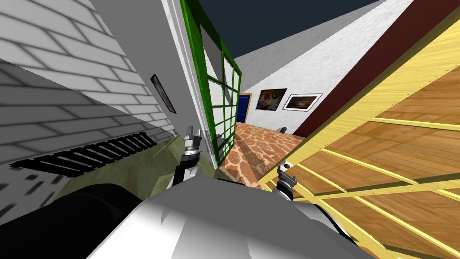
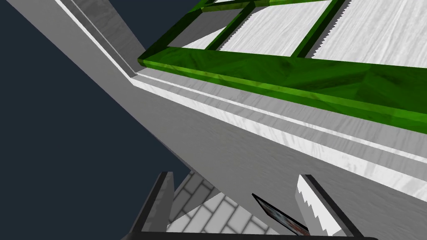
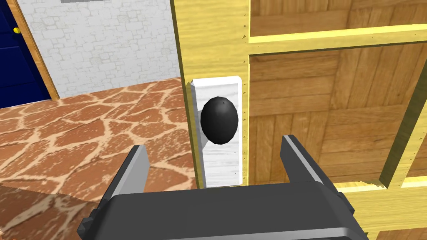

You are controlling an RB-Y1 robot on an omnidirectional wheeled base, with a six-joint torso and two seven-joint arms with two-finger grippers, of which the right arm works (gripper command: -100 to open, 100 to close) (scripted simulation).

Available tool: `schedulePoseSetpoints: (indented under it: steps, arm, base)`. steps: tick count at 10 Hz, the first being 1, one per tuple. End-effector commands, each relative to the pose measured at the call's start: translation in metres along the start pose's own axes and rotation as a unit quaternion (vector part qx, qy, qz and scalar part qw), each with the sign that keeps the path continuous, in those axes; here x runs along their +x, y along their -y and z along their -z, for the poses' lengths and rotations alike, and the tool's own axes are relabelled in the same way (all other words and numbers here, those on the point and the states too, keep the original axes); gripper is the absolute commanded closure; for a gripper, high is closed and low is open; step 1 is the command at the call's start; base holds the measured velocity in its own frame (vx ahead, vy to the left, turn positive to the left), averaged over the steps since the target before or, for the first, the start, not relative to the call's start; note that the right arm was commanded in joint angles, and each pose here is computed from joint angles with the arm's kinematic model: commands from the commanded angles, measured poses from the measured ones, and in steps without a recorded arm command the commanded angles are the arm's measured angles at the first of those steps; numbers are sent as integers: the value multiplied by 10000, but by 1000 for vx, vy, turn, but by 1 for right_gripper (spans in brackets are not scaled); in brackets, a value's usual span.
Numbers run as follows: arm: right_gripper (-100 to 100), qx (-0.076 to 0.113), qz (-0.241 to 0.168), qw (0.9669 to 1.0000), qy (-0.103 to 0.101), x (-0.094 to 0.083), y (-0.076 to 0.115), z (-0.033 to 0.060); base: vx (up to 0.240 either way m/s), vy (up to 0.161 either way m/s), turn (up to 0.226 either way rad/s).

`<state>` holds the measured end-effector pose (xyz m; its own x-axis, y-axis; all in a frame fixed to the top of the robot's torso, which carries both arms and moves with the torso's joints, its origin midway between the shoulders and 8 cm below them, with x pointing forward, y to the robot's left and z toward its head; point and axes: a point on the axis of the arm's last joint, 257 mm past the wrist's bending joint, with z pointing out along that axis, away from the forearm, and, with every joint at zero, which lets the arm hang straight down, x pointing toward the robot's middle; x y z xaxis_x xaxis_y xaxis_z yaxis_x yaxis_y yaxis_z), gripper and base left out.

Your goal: Push the door open

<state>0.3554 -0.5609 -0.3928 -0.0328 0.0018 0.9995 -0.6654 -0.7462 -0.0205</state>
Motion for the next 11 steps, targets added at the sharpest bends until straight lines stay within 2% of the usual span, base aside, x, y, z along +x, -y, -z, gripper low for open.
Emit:
schedulePoseSetpoints:
  steps: [1,2,5,6,7,11]
  arm:
    - [-100,-26,1,10000,-28,4,73,23]
    - [-100,-26,1,10000,-28,4,73,23]
    - [-100,-111,54,9999,2,-49,175,110]
    - [-100,-92,26,10000,-12,-39,156,91]
    - [100,-92,26,10000,-12,-39,156,91]
    - [100,-92,26,10000,-12,-39,156,91]
  base:
    - [93,-249,36]
    - [76,-160,23]
    - [122,-149,34]
    - [63,-73,16]
    - [-15,20,-13]
    - [-12,12,-1]
